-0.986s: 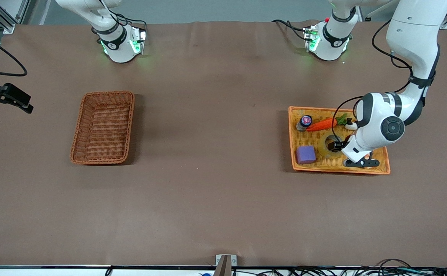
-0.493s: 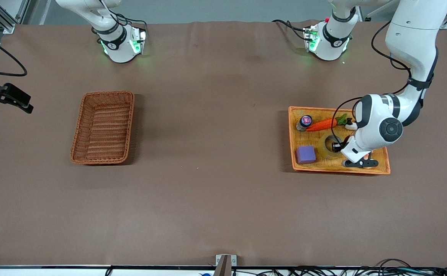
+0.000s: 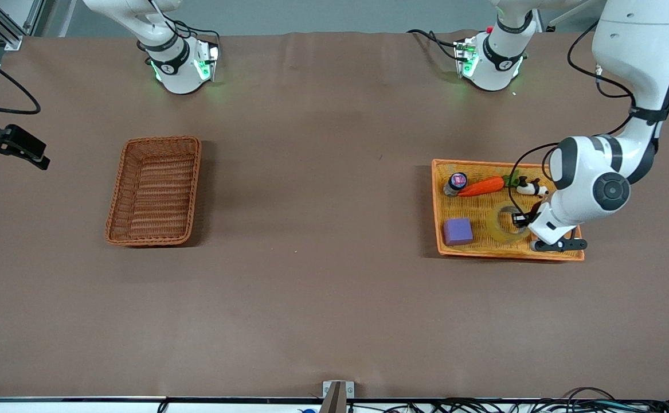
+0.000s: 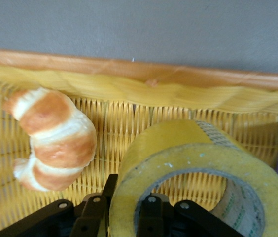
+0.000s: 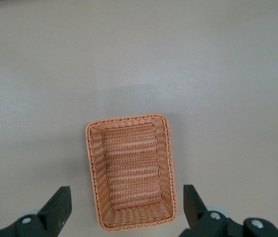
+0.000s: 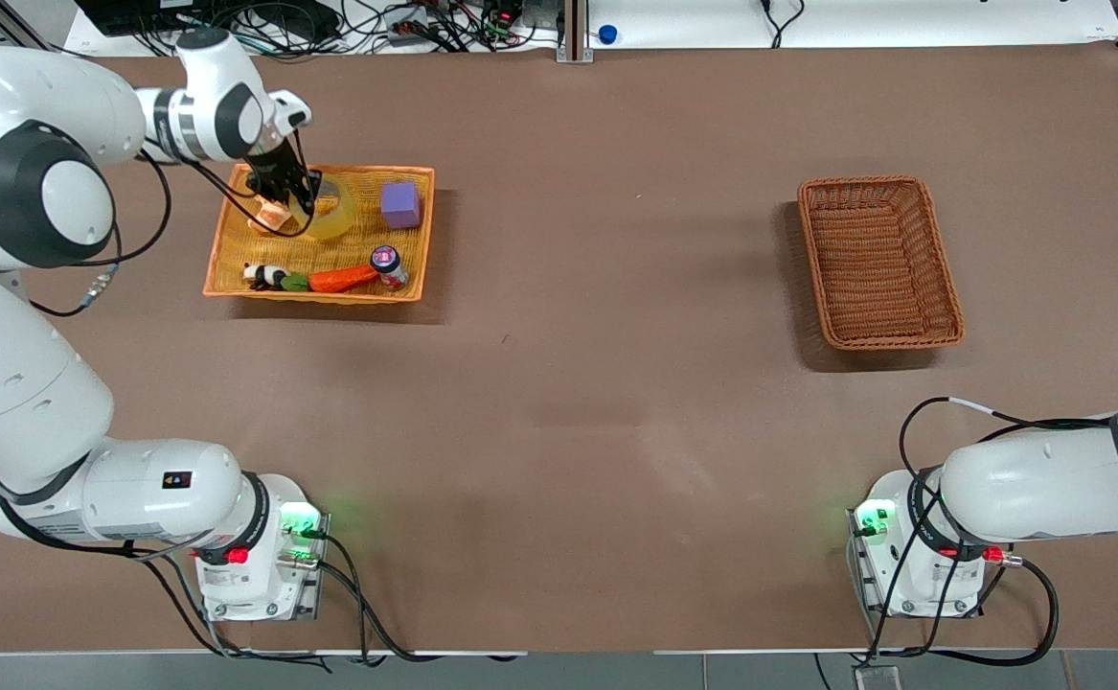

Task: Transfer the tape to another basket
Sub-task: 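Lower the left gripper onto the tape roll rim and close it, then lift the tape roll and carry it out of the tray with the left gripper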

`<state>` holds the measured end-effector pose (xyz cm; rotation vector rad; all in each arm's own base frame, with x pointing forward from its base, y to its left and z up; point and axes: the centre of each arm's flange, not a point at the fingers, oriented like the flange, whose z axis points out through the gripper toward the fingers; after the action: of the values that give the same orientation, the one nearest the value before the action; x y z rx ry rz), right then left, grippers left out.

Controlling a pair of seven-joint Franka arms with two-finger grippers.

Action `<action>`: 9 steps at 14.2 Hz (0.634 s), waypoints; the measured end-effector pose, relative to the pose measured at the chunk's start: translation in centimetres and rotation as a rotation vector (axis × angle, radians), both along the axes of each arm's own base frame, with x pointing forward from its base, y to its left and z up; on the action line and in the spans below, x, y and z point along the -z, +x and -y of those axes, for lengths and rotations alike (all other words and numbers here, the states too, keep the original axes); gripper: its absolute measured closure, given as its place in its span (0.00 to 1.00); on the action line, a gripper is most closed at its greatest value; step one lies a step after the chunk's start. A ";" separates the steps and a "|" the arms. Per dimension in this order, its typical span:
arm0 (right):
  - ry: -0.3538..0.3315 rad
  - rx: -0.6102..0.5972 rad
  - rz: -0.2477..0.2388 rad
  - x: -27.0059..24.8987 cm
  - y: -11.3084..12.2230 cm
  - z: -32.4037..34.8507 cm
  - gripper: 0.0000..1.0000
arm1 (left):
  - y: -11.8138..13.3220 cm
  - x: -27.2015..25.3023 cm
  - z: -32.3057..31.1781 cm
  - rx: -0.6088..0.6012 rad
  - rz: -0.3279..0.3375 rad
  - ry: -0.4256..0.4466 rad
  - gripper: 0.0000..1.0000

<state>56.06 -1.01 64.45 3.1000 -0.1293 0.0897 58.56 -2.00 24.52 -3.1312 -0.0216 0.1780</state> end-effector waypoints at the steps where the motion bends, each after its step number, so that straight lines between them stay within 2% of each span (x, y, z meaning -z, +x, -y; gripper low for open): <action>1: 0.000 0.000 0.000 0.0 0.0 0.0 0.00 | 0.6 -1.5 0.4 0.007 -0.006 -0.001 0.78; 5: 0.000 0.000 0.000 0.0 0.0 0.0 0.00 | 3.2 -8.0 5.3 0.073 -0.031 -0.021 0.78; 9: 0.000 -0.001 0.000 0.0 0.0 0.0 0.00 | 3.3 -10.4 12.2 0.119 -0.031 -0.048 0.78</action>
<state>56.06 -0.97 64.45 3.1001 -0.1279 0.0899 61.82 -14.20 34.92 -3.1648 0.1718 0.2288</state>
